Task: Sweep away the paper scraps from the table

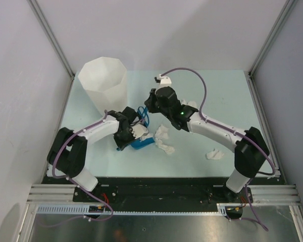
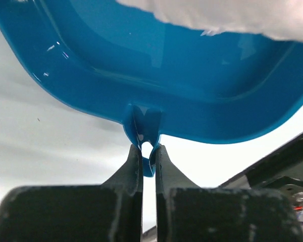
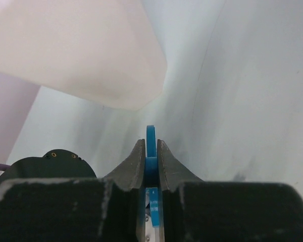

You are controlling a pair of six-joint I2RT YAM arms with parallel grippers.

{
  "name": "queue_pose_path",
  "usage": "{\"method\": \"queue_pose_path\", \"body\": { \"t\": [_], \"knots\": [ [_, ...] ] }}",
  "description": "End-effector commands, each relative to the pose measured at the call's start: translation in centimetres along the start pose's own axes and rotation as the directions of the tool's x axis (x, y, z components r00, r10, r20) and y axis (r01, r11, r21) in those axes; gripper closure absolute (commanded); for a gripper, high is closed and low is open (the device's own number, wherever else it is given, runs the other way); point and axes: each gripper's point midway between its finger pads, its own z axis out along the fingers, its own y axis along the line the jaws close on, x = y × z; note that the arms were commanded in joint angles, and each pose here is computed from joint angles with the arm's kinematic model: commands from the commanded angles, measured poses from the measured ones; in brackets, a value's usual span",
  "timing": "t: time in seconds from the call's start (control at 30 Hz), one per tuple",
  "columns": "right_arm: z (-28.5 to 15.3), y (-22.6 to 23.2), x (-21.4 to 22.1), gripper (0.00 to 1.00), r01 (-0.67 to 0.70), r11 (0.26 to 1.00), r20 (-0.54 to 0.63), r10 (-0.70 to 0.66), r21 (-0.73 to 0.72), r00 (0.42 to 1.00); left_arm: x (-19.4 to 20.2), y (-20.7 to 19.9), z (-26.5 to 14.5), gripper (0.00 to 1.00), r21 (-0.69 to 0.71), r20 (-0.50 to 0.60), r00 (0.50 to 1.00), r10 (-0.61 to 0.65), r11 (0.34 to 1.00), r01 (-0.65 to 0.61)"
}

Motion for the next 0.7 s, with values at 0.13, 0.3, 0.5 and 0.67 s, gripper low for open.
{"method": "queue_pose_path", "body": {
  "t": [0.13, 0.3, 0.5, 0.67],
  "knots": [
    [-6.7, 0.5, -10.8, 1.0, 0.037, 0.999, 0.281, -0.045, 0.035, 0.959, -6.6, -1.3, -6.0, 1.0, 0.079, 0.353, 0.934, -0.052, 0.997, 0.026],
    [-10.6, -0.6, -15.5, 1.0, 0.026, 0.998, 0.398, -0.044, 0.05, 0.916, -7.5, -0.1, -8.7, 1.0, -0.006, 0.413, 0.91, -0.032, 0.999, 0.038],
    [-16.7, -2.3, -21.1, 1.0, 0.016, 0.993, 0.558, -0.079, 0.116, 0.826, -7.6, 3.8, -12.3, 1.0, -0.201, 0.424, 0.905, -0.035, 0.971, 0.132],
    [-19.2, -3.6, -21.6, 1.0, 0.009, 0.987, 0.578, -0.103, 0.162, 0.809, -7.3, 6.4, -16.5, 1.0, -0.335, 0.426, 0.904, -0.027, 0.924, 0.185]
  ]
}}
